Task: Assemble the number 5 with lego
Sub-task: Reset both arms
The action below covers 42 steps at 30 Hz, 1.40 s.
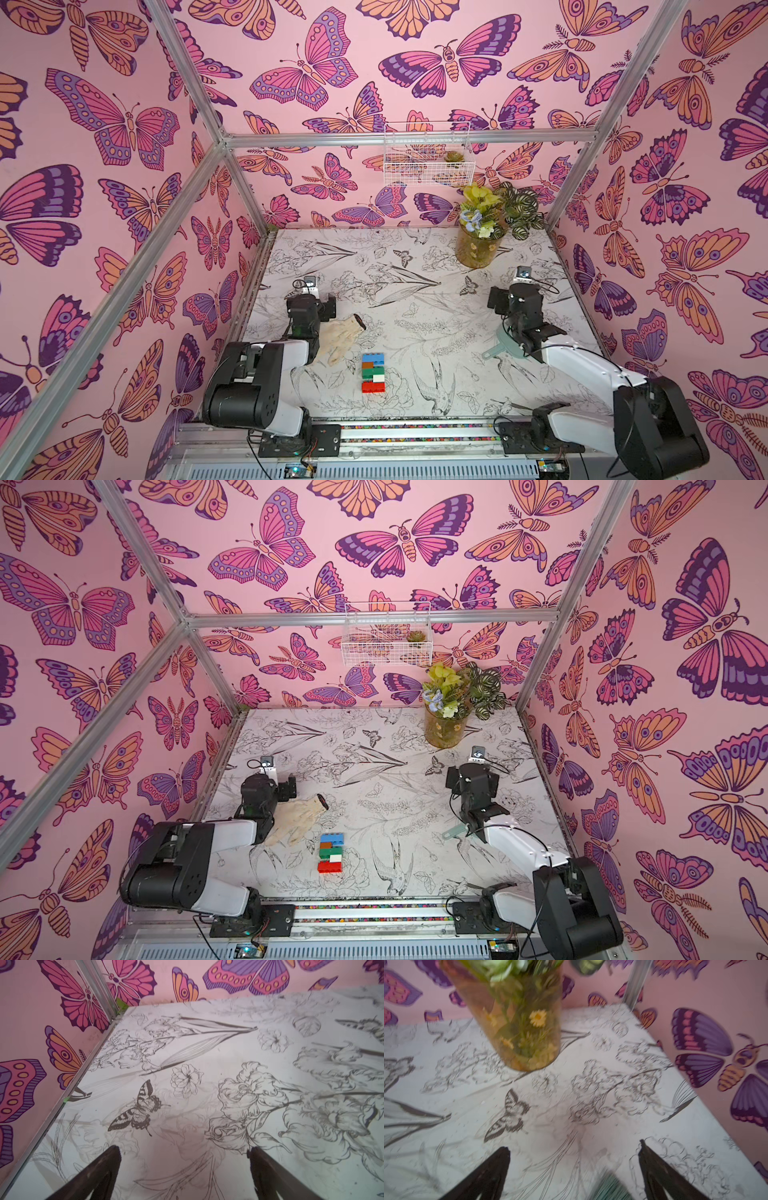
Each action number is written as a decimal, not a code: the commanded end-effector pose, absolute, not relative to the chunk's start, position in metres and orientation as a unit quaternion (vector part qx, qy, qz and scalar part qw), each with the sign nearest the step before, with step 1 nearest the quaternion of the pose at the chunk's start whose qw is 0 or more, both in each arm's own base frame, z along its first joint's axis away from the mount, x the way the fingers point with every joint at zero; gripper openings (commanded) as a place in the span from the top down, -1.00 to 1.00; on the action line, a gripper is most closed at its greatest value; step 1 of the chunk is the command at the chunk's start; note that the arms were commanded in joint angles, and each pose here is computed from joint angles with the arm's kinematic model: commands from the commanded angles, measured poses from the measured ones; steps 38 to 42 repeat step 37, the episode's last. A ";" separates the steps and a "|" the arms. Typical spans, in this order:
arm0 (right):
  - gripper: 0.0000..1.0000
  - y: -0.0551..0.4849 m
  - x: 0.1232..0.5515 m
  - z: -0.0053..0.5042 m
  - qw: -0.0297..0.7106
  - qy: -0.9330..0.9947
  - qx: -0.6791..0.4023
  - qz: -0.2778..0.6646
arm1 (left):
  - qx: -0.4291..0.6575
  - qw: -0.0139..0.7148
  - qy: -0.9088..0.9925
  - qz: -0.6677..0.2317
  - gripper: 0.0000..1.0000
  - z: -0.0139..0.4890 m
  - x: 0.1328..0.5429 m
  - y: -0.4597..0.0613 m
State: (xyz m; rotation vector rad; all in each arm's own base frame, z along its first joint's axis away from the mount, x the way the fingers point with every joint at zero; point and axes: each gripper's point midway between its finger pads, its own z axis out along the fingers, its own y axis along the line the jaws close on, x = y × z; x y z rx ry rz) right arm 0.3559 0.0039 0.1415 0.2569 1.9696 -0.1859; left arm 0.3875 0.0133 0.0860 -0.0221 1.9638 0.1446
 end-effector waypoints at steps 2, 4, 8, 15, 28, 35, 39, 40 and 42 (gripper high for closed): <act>-0.97 -0.026 0.345 0.155 0.601 0.781 0.131 -0.106 | 0.032 0.572 0.819 -0.009 -1.00 0.091 0.388 -0.010; -0.97 -0.030 0.340 0.149 0.608 0.777 0.121 -0.112 | 0.019 0.585 0.811 0.003 -1.00 0.091 0.390 -0.004; -0.98 -0.037 0.348 0.132 0.619 0.770 0.122 -0.093 | 0.002 0.577 0.816 0.014 -1.00 0.090 0.393 0.003; -0.97 -0.026 0.385 0.095 0.575 0.811 0.085 -0.071 | 0.000 0.567 0.824 0.013 -1.00 0.089 0.392 0.003; -0.98 -0.032 0.387 0.098 0.567 0.813 0.103 -0.084 | 0.001 0.572 0.820 0.013 -1.00 0.089 0.392 0.003; -0.98 -0.012 0.395 0.094 0.559 0.828 0.046 -0.024 | 0.001 0.571 0.821 0.013 -1.00 0.089 0.392 0.003; -0.98 -0.012 0.394 0.094 0.560 0.827 0.045 -0.025 | 0.001 0.571 0.821 0.012 -1.00 0.089 0.392 0.003; -0.98 -0.012 0.394 0.094 0.560 0.827 0.045 -0.025 | 0.001 0.571 0.821 0.012 -1.00 0.089 0.392 0.003; -0.98 -0.012 0.394 0.094 0.560 0.827 0.045 -0.025 | 0.001 0.571 0.821 0.012 -1.00 0.089 0.392 0.003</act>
